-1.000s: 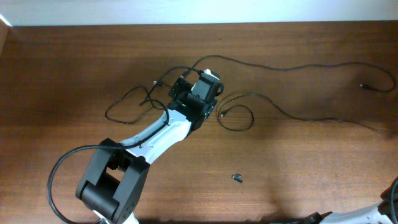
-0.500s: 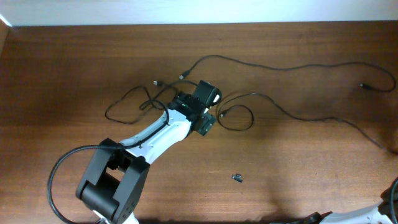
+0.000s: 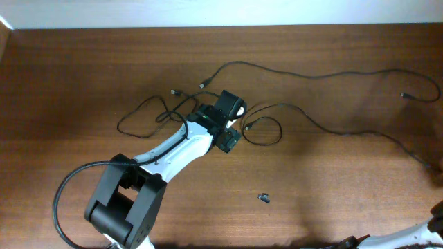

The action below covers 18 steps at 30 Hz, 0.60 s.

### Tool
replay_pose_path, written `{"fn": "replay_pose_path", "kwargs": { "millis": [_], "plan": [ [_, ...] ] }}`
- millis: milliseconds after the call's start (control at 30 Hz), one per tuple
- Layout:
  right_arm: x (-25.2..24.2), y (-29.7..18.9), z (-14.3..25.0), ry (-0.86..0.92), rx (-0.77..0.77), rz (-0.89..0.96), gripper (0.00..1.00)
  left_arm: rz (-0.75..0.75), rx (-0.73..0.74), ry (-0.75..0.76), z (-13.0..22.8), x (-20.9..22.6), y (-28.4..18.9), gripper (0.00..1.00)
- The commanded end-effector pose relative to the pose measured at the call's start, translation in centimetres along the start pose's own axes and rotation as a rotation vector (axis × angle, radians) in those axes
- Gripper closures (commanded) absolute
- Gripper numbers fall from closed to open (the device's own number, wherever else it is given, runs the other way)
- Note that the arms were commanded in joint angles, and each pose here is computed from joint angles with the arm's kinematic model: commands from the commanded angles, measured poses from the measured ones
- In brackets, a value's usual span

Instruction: Untangle cables

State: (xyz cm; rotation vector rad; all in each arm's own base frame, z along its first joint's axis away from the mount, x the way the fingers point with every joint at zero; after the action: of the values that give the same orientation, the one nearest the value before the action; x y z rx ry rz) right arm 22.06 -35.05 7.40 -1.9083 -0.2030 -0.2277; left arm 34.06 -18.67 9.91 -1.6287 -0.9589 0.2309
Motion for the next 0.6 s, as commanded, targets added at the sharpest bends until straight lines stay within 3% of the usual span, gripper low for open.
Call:
{"fn": "replay_pose_path", "kwargs": {
  "millis": [0, 333, 567],
  "plan": [
    [0.0, 1.2, 0.6, -0.044, 0.03, -0.027, 0.01, -0.01, 0.005, 0.003, 0.0, 0.3, 0.1, 0.01],
    [4.0, 5.1, 1.3, -0.07, 0.024, -0.241, 0.01, -0.01, 0.005, 0.003, 0.0, 0.3, 0.1, 0.01],
    [12.5, 7.4, 7.6, -0.111, 0.018, -0.371, 0.01, -0.01, 0.005, 0.002, 0.0, 0.3, 0.1, 0.01]
  ]
}}
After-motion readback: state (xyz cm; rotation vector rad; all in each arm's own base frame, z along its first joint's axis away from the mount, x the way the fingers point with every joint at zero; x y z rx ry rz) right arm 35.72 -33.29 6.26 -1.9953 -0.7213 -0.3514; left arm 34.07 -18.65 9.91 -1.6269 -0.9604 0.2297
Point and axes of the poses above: each gripper's point midway between its finger pads, its own y axis out along the fingers, its own x axis along the line the jaws close on, z = x × y, the point moved 6 cm from there along -y, back along the fingers, and after that the axes turned 7 degrees about y, right-handed, at the moved point
